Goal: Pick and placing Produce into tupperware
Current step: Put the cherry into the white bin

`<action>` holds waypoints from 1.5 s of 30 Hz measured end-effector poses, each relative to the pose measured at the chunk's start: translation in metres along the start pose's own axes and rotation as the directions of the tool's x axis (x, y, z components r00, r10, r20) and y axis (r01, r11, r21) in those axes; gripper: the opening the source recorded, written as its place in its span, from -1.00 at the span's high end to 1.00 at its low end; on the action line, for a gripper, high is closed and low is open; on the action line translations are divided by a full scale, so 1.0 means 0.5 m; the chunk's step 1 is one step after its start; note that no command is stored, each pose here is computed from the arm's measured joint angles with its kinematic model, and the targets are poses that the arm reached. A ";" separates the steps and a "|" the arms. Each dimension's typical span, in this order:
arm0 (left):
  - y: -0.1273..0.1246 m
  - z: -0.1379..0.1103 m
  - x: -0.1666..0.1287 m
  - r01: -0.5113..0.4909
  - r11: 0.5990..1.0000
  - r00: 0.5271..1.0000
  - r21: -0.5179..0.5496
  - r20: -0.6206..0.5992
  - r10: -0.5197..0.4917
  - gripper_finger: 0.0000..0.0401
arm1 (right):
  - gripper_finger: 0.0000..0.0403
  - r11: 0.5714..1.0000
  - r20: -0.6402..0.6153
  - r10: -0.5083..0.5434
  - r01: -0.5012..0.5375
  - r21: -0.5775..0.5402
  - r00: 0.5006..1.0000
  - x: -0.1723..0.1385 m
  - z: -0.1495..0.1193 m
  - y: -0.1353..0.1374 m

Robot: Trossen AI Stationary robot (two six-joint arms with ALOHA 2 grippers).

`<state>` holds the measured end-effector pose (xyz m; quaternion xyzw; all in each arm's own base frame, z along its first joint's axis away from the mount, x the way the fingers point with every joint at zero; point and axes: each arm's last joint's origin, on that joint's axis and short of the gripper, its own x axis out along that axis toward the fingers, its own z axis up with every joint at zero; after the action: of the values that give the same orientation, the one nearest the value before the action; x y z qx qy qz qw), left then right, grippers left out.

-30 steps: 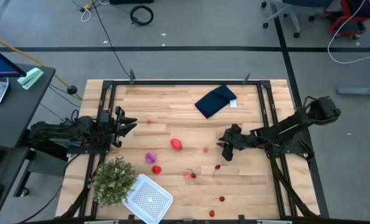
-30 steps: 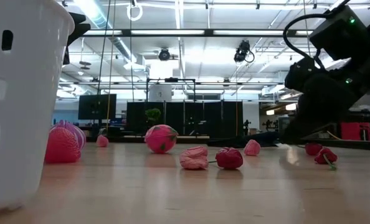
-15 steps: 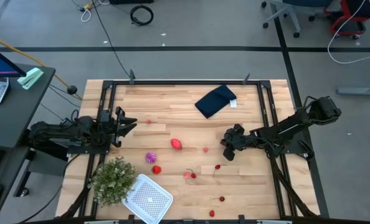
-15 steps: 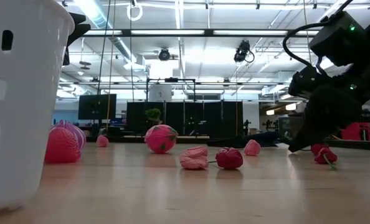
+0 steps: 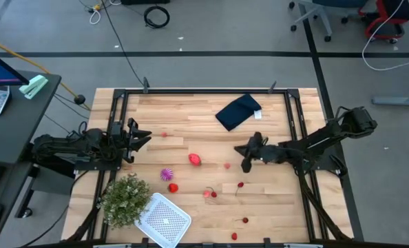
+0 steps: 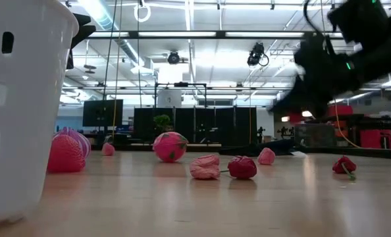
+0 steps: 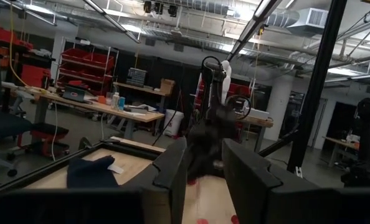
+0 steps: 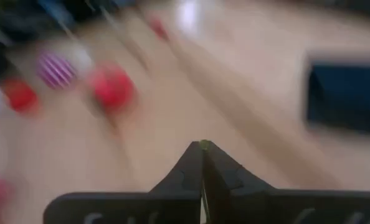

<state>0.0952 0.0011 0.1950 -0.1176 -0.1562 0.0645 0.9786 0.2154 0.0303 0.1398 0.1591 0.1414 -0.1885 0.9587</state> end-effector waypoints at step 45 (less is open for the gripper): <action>0.000 0.004 0.000 -0.003 0.996 1.000 -0.084 0.024 0.005 0.47 | 0.88 0.563 -0.320 0.706 -0.775 -0.287 0.632 0.403 0.137 0.538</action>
<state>0.0945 0.0014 0.1971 -0.1582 -0.1703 0.0615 0.9707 0.5184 0.1782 0.2033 0.0206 0.1768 0.2797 0.9434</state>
